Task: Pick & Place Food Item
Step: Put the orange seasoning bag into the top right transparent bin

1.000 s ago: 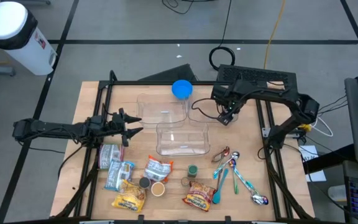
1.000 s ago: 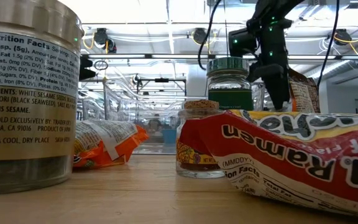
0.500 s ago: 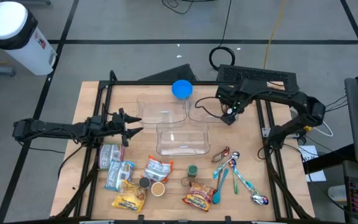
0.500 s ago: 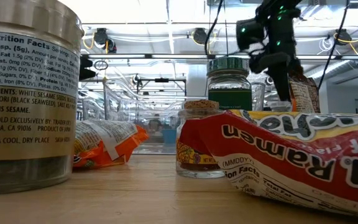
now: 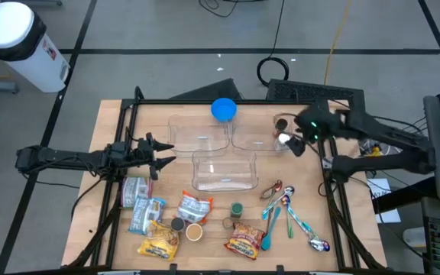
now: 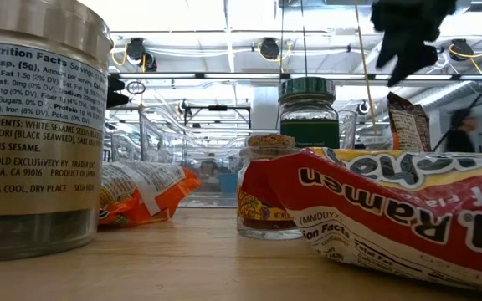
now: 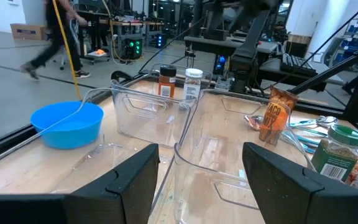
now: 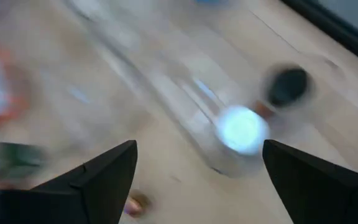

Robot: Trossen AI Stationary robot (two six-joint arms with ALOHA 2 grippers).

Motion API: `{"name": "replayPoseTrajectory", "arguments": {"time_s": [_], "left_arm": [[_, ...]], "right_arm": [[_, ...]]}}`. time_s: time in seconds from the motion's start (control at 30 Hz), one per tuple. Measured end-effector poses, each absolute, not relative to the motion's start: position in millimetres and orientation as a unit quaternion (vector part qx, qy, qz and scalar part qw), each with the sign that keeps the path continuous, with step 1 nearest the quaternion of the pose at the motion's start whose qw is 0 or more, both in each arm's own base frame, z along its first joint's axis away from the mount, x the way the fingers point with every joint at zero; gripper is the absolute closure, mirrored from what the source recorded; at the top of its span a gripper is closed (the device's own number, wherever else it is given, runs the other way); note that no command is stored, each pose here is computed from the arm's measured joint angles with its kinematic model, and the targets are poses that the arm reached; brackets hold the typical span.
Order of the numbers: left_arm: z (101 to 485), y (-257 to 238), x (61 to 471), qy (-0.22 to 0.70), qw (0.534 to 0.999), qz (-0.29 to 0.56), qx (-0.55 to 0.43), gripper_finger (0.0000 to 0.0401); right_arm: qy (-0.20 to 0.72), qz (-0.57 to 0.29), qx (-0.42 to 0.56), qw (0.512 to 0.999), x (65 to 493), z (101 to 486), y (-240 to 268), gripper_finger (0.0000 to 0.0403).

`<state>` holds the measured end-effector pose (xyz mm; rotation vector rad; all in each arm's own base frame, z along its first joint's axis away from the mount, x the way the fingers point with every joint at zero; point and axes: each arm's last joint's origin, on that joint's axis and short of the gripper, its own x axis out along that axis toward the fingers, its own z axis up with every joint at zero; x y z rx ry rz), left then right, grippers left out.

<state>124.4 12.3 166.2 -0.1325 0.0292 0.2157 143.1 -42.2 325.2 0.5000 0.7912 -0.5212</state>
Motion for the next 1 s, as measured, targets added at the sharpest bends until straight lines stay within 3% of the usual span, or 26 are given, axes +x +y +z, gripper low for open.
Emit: {"name": "replayPoseTrajectory", "arguments": {"time_s": [0.23, 0.47, 0.67, 0.83, 1.0], "left_arm": [[166.2, 12.3, 124.4, 0.015, 0.992, 0.108, -0.066, 0.016], [166.1, 12.3, 124.4, 0.015, 0.992, 0.108, -0.066, 0.016], [166.1, 12.3, 124.4, 0.015, 0.992, 0.108, -0.066, 0.016], [166.2, 12.3, 124.4, 0.015, 0.992, 0.108, -0.066, 0.016], [166.1, 12.3, 124.4, 0.015, 0.992, 0.108, -0.066, 0.016]], "right_arm": [[0.174, -0.055, 0.197, 0.963, 149.8, 302.1, 4.1, 0.0066], [0.095, 0.101, 0.09, 0.986, 158.9, 269.8, 47.6, 0.0067], [0.145, 0.123, 0.048, 0.981, 154.5, 229.4, 66.2, 0.0067], [0.08, 0.143, 0.072, 0.984, 155.3, 211.0, 71.0, 0.0067], [0.132, 0.136, 0.007, 0.982, 151.0, 195.7, 68.4, 0.0067]]}}
